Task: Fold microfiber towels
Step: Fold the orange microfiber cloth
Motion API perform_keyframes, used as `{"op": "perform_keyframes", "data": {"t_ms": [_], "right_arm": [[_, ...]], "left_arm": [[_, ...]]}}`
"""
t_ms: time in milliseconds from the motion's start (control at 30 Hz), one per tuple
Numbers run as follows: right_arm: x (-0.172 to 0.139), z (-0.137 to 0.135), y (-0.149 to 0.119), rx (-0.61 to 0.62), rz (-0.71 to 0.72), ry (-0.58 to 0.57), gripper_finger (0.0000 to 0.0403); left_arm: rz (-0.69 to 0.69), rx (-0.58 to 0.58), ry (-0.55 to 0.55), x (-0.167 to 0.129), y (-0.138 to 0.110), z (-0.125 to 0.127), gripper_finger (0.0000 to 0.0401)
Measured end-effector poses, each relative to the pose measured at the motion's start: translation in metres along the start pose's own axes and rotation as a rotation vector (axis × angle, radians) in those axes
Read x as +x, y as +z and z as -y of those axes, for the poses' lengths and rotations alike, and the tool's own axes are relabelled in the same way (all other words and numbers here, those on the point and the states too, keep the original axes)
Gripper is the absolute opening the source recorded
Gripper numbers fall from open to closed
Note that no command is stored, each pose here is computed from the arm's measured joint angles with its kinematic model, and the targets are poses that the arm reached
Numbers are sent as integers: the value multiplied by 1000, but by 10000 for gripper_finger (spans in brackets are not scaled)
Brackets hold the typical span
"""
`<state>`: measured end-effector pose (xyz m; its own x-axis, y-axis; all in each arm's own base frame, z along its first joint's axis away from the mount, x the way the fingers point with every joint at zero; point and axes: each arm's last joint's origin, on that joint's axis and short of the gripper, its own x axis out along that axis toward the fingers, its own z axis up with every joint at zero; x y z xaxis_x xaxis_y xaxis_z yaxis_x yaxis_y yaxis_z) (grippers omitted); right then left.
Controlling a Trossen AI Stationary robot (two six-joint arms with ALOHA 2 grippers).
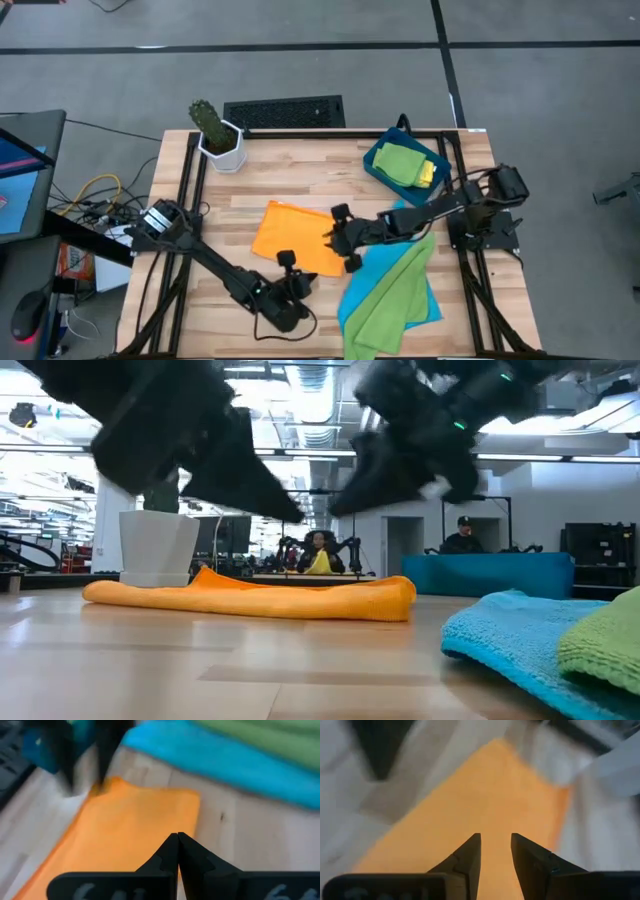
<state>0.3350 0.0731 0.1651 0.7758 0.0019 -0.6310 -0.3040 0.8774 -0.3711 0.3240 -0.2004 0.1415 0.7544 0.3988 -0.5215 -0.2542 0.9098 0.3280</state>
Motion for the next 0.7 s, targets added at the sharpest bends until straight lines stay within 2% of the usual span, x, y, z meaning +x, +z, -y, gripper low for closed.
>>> {"op": "perform_keyframes", "data": {"t_ms": [100, 200, 300, 400, 500, 700], "right_arm": [[0, -22, -20, 16, -57, 42, 132], [-4, -41, -25, 21, -19, 67, 132], [-4, -65, -25, 2, 19, 112, 134], [-2, -84, -26, -24, 21, 92, 134], [0, -91, -20, -17, 75, 28, 130], [6, -86, -24, 31, 63, -5, 117]], "left_arm": [[-37, 10, 29, 8, -3, -8, 0], [-25, 8, 92, 10, -8, -12, 0], [-33, -9, 99, 11, -16, -14, 0], [-40, -36, 121, 13, -24, -17, 0], [-39, -65, 141, 14, -31, -19, 0], [-24, -81, 159, 14, -36, -20, 0]]}}
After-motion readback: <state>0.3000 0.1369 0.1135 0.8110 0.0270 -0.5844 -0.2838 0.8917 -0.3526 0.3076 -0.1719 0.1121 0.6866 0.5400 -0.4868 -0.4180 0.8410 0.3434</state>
